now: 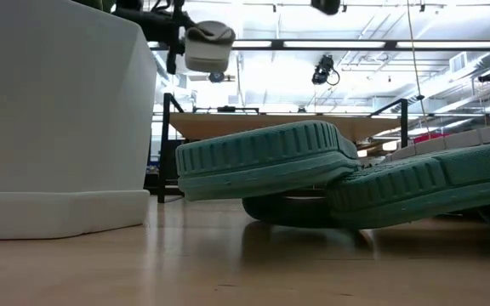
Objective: Pick and place slides into the shelf
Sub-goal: Put the right gray slides on the shelf
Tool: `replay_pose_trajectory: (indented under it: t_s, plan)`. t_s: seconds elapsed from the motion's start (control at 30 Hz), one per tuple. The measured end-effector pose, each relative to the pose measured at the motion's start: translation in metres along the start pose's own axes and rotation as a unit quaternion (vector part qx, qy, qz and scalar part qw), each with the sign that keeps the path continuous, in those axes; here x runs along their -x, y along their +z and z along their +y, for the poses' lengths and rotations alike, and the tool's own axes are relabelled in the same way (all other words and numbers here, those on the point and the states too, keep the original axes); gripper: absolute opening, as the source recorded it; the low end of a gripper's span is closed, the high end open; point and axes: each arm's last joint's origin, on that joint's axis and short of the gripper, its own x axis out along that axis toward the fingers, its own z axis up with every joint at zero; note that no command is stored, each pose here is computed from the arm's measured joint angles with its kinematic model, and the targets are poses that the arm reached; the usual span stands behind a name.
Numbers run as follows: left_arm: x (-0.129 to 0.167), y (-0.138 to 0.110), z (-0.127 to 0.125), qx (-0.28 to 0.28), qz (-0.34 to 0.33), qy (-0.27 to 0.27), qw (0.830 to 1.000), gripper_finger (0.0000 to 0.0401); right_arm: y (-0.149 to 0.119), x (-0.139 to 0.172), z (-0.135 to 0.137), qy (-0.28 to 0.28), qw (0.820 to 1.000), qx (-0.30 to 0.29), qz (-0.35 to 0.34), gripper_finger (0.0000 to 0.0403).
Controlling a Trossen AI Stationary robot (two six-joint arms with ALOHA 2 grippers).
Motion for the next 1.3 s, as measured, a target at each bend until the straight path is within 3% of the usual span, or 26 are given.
replay_pose_trajectory:
  t_s: [0.3,0.63,0.97,1.3]
  plan:
    - [-0.015,-0.010,0.029,0.009,0.029,0.039,0.999,0.0086,-0.001,0.016,0.007,-0.040,0.999,0.013,-0.033,0.0242]
    - [-0.033,-0.027,0.065,0.014,0.077,0.066,0.995,0.0089,-0.009,-0.009,0.003,-0.047,0.999,0.002,0.004,0.0242]
    - [-0.026,-0.014,0.078,-0.005,0.062,0.084,0.995,0.0090,-0.023,-0.033,0.012,-0.069,0.997,0.012,0.020,0.0242]
    - [-0.028,-0.018,0.073,0.003,0.073,0.072,0.995,0.0089,-0.023,-0.034,0.011,-0.087,0.996,0.012,0.010,0.0240]
